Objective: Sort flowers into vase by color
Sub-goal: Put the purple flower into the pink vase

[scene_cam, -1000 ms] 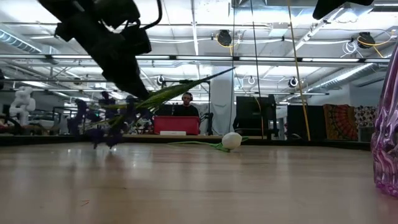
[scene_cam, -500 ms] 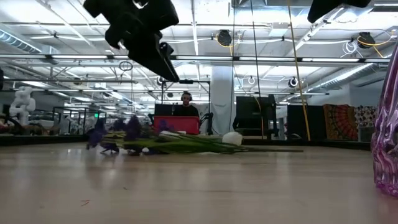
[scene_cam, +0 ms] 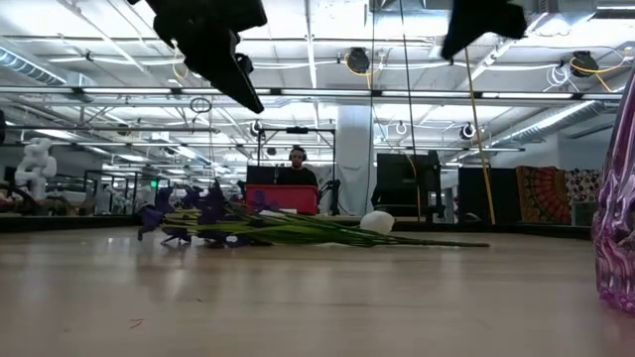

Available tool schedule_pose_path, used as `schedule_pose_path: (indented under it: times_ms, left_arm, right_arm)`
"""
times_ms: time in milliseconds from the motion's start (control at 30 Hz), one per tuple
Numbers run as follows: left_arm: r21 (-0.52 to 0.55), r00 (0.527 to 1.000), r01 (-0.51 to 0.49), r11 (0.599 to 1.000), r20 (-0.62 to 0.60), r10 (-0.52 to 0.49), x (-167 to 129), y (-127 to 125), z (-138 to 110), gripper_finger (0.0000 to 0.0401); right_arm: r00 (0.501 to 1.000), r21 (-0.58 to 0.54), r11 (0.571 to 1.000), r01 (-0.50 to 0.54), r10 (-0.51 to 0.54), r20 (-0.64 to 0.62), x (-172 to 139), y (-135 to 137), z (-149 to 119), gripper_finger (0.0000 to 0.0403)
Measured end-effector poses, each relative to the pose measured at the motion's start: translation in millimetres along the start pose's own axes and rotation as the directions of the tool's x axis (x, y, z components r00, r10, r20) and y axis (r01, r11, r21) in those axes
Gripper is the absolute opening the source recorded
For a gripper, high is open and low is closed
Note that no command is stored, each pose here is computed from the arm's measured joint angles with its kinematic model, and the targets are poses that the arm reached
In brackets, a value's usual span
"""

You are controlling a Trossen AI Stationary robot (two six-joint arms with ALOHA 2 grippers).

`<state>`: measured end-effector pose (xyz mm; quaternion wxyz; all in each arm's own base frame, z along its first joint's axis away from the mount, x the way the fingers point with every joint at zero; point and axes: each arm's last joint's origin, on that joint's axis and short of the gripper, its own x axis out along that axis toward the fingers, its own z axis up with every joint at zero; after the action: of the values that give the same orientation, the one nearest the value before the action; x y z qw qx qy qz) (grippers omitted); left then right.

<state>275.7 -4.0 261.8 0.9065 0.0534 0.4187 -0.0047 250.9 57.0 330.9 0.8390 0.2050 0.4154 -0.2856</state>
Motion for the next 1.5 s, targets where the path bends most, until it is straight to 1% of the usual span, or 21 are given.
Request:
schedule_pose_path:
  times_ms: [67,133,233,333,433,567,667,767,833,933,1067,1200,1300,1400,1500]
  left_arm:
    - [-0.003,1.000,0.000,1.000,0.013,0.000,-4.8,0.1,-1.1,0.0173]
    - [-0.024,0.999,0.000,1.000,0.050,0.002,-9.7,-0.2,-6.6,0.0173]
    - [-0.086,0.996,0.001,0.996,0.089,0.006,-14.8,-1.5,-26.5,0.0173]
    - [-0.182,0.992,0.002,0.983,0.123,0.021,-21.3,-2.8,-48.7,0.0173]
    - [-0.283,0.984,0.020,0.959,0.174,0.031,-29.0,-3.9,-65.5,0.0173]
    - [-0.378,0.973,0.055,0.924,0.227,0.035,-38.3,-4.8,-77.8,0.0173]
    - [-0.409,0.968,0.070,0.910,0.250,0.038,-43.7,-5.2,-80.3,0.0173]
    - [-0.410,0.964,0.077,0.909,0.262,0.036,-45.8,-5.9,-80.4,0.0173]
    - [-0.427,0.965,0.081,0.901,0.259,0.036,-45.7,-6.0,-80.6,0.0173]
    - [-0.431,0.965,0.082,0.899,0.259,0.036,-45.6,-6.0,-80.6,0.0173]
    - [-0.454,0.965,0.078,0.887,0.258,0.047,-45.6,-5.7,-80.7,0.0173]
    - [-0.456,0.965,0.077,0.886,0.258,0.049,-45.5,-5.8,-80.6,0.0173]
    - [-0.475,0.965,0.080,0.877,0.257,0.051,-45.5,-5.7,-80.7,0.0173]
    - [-0.478,0.965,0.080,0.875,0.257,0.052,-45.5,-5.8,-80.6,0.0173]
    - [-0.485,0.965,0.081,0.871,0.257,0.053,-45.5,-5.8,-80.6,0.0173]
  right_arm:
    - [0.998,-0.021,0.998,-0.057,0.057,0.007,8.9,0.4,13.2,0.0000]
    - [0.992,-0.038,0.992,-0.123,0.124,0.023,19.0,2.8,26.5,0.0000]
    - [0.980,-0.086,0.978,-0.192,0.196,0.041,40.2,11.5,40.6,0.0000]
    - [0.967,-0.177,0.954,-0.243,0.252,0.027,65.3,25.8,45.1,0.0000]
    - [0.959,-0.239,0.929,-0.283,0.278,-0.055,95.3,35.4,42.8,0.0000]
    - [0.950,-0.260,0.918,-0.299,0.261,-0.169,130.9,35.7,38.8,0.0000]
    - [0.944,-0.293,0.906,-0.306,0.248,-0.218,148.6,34.1,36.9,0.0000]
    - [0.940,-0.346,0.884,-0.313,0.236,-0.246,162.8,33.8,34.7,0.0005]
    - [0.934,-0.385,0.862,-0.330,0.237,-0.268,170.5,34.2,32.8,0.0015]
    - [0.928,-0.439,0.827,-0.351,0.245,-0.280,179.0,36.4,30.6,0.0036]
    - [0.926,-0.493,0.793,-0.357,0.229,-0.301,191.9,38.2,25.6,0.0070]
    - [0.922,-0.504,0.787,-0.356,0.208,-0.325,208.0,39.9,18.9,0.0098]
    - [0.918,-0.518,0.777,-0.358,0.193,-0.346,219.2,40.7,13.5,0.0115]
    - [0.916,-0.530,0.769,-0.358,0.180,-0.358,227.3,41.0,9.7,0.0126]
    - [0.920,-0.536,0.771,-0.344,0.161,-0.359,235.5,41.2,6.4,0.0130]
